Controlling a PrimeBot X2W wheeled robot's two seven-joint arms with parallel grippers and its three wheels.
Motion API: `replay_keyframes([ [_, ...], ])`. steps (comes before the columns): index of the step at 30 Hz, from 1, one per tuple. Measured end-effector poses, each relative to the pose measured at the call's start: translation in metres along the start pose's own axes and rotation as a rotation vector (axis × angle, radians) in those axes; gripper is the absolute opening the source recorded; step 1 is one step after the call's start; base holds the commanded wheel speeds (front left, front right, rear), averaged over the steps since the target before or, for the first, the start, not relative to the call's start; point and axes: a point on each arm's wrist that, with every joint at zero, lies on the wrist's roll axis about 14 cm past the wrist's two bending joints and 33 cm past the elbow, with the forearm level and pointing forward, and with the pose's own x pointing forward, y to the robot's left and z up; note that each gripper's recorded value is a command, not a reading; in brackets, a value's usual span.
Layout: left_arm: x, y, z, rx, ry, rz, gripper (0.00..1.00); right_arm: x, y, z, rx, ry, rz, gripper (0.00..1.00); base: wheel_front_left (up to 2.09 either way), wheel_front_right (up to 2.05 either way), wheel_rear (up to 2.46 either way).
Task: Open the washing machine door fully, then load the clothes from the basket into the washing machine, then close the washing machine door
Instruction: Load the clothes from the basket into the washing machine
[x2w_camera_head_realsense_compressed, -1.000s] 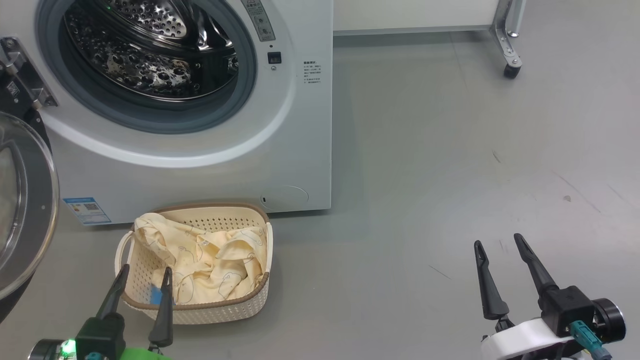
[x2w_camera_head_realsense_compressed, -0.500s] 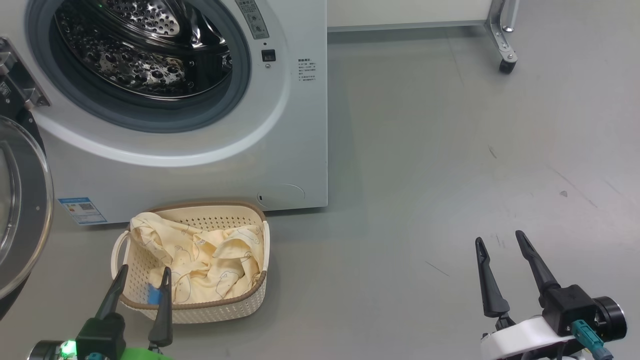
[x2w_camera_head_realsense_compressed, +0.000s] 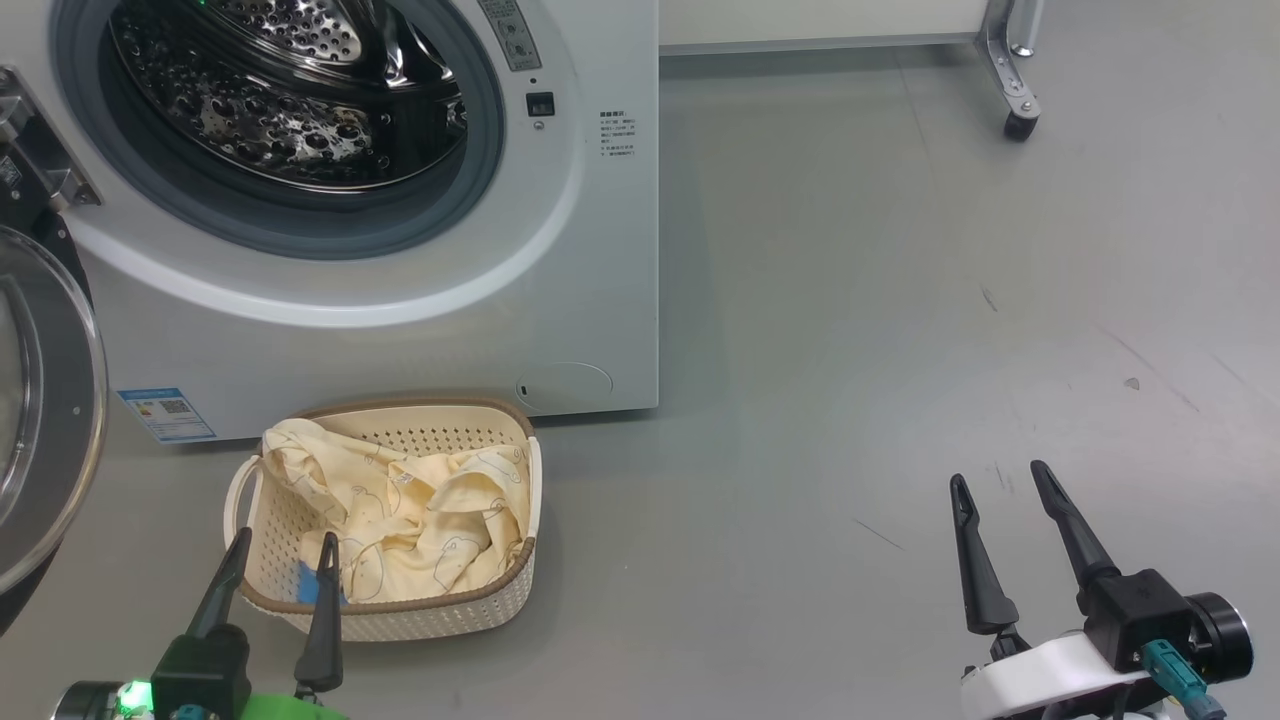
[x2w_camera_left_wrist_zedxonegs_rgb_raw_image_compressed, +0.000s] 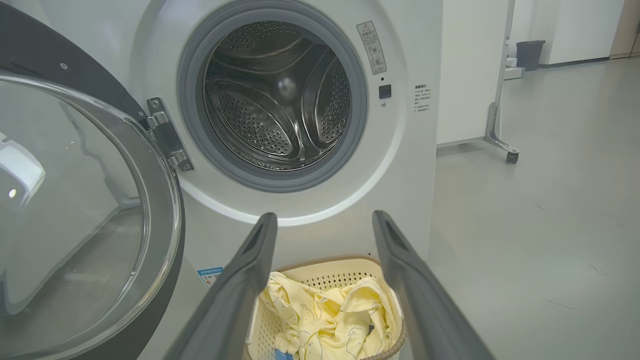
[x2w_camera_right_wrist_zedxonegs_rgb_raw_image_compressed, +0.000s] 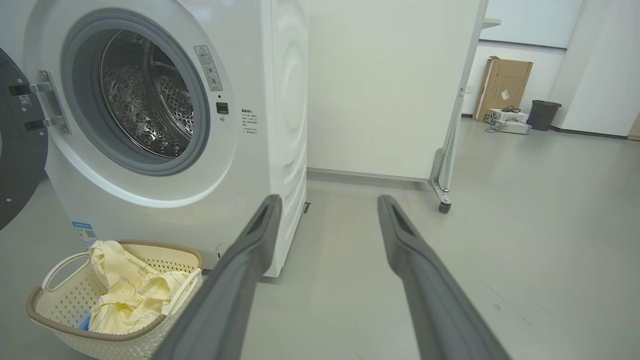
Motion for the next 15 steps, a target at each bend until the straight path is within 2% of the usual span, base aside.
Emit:
replay_keyframes([
  [8,-0.0004,0.0019,-0.0005,0.011,0.002,0.009,1.00,0.0007,0.0011,-0.0007,0.002,0.002,0.003,1.00,0.17,-0.64,0.47],
  [15,0.0003,0.0008,-0.0025,0.015,0.009,0.006,1.00,-0.0018,0.0010,-0.0062,0.005,0.020,0.001,1.00,0.30,-1.13,0.82],
])
